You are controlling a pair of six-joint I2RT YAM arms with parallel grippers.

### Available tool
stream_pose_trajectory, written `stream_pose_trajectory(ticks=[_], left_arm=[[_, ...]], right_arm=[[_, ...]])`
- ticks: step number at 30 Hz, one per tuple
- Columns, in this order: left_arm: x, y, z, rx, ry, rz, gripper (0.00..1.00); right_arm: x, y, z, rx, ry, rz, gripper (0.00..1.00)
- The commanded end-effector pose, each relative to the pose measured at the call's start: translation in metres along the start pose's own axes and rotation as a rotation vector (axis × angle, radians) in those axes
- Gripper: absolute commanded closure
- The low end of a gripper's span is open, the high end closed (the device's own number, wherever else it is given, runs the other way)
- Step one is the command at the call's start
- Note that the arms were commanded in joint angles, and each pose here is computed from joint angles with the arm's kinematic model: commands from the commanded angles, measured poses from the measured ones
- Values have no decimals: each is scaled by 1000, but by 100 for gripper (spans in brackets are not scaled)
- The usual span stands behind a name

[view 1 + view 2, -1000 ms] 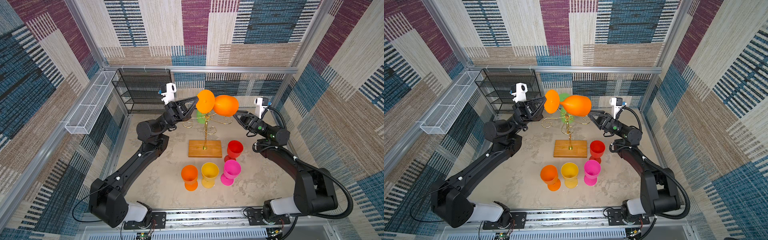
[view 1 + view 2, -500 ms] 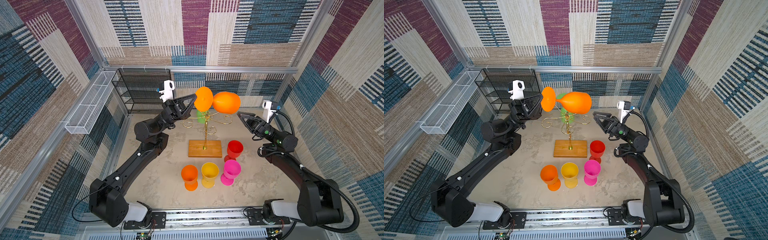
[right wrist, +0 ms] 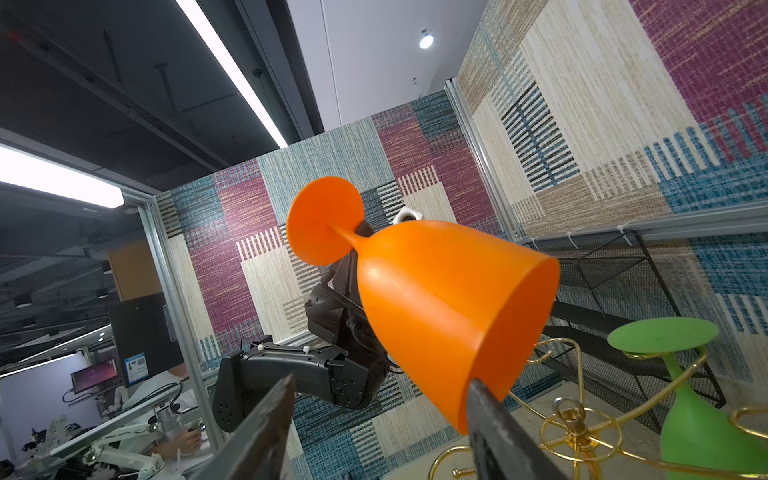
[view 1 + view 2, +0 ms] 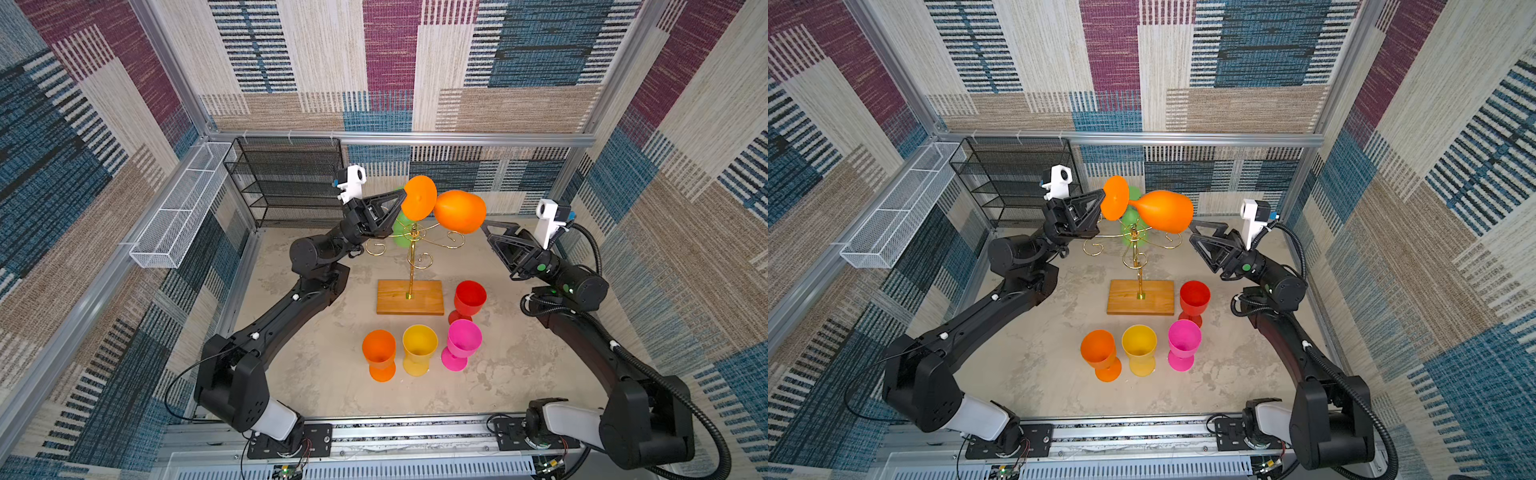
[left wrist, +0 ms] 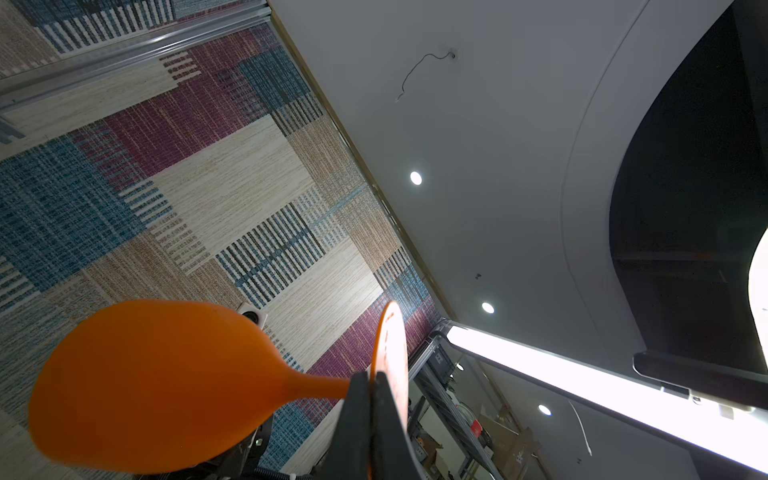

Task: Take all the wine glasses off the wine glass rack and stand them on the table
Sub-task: 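Close the right gripper on the orange glass bowl held by the left gripper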

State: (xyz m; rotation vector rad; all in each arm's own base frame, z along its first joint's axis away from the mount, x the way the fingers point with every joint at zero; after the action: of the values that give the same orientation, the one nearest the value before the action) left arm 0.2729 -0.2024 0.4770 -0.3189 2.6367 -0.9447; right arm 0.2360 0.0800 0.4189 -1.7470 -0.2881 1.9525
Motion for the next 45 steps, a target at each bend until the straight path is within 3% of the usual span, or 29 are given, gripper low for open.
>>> stream_pose_trajectory(ticks=[1,9,18,28,35,45], left_arm=[[5,-6,-7,70,-18,31,100],[9,-14,4,75,20,50,100],[10,-16,15,74,51,49,100],[10,-15,20,66,65,47,100],[10,-14,22,63,72,42,100],[9,-14,25,58,83,37,100]], right_arm=[[-13,1,33,-160,281,-50,33],[-13,0,31,-151,277,-58,34],[-14,3,38,-141,303,-69,43],[-15,5,45,-116,322,-72,57],[-14,6,44,-101,320,-76,73],[-15,6,45,-90,326,-78,83]])
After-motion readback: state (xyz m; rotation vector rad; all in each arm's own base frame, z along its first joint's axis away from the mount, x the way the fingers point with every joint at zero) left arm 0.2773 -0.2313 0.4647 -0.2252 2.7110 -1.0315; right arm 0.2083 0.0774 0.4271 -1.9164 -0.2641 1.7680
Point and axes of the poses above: each gripper's point midway between its finger pads, its own y axis back along the fingers, its own z axis along the line the jaws close on, x = y × z, the point moved 10 cm from there along y, back along the fingers, and after that the axes turned 12 degrees about y, right-handed, at the moved point
